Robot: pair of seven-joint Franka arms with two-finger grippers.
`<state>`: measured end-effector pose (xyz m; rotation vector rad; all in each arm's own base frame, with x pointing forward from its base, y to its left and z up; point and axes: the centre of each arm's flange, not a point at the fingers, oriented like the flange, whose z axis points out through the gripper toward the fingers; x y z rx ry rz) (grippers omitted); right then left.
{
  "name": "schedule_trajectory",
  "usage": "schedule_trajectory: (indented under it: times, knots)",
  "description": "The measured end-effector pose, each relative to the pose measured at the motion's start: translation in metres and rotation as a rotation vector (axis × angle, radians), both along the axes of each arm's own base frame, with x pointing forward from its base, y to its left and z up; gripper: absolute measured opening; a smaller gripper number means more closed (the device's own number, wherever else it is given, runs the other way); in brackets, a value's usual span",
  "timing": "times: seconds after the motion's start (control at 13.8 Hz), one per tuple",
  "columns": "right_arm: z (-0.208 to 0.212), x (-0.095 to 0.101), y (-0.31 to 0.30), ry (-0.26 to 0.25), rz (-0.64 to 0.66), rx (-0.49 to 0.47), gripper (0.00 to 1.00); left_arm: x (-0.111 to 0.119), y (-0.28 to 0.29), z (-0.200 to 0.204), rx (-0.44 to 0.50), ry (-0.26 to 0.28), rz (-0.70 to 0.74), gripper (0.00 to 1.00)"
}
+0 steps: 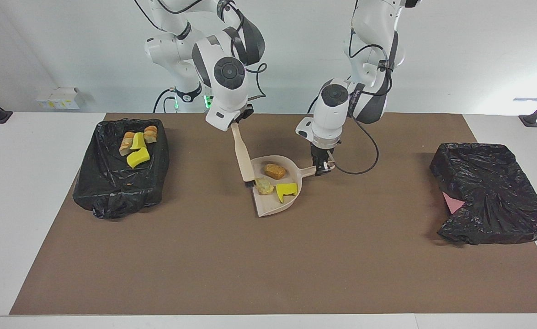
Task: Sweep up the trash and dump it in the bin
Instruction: 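Carry the loaded dustpan to the black bag with the left gripper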
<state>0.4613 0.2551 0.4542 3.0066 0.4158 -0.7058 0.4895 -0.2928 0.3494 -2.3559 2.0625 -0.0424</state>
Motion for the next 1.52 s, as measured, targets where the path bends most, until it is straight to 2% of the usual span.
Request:
schedule_trajectory:
  times: [0.29, 0.51, 0.72, 0.94, 1.23, 1.37, 1.52]
  knots:
    - [-0.005, -0.007, 0.000, 0.003, 0.004, -0.005, 0.26, 0.027, 0.042, 0.000, -0.090, 0.012, -0.027, 0.33]
    - [-0.011, -0.016, 0.004, -0.018, -0.031, -0.004, 0.26, 0.047, 0.084, 0.002, -0.178, 0.014, -0.029, 0.33]
    - [-0.008, -0.028, 0.029, -0.044, -0.098, 0.013, 0.26, 0.066, 0.134, 0.010, -0.242, -0.010, -0.018, 0.33]
    - [-0.009, -0.060, 0.080, -0.081, -0.125, -0.020, 0.26, 0.072, 0.158, 0.016, -0.277, -0.023, -0.015, 0.33]
    - [-0.015, -0.110, 0.141, -0.103, -0.161, -0.032, 0.26, 0.077, 0.193, 0.015, -0.307, -0.024, -0.045, 0.33]
    - [-0.023, -0.127, 0.158, -0.092, -0.175, -0.038, 0.26, 0.079, 0.225, 0.013, -0.315, -0.012, -0.052, 0.33]
    - [-0.035, -0.137, 0.175, -0.097, -0.233, -0.039, 0.26, 0.080, 0.265, 0.014, -0.375, -0.009, -0.050, 0.33]
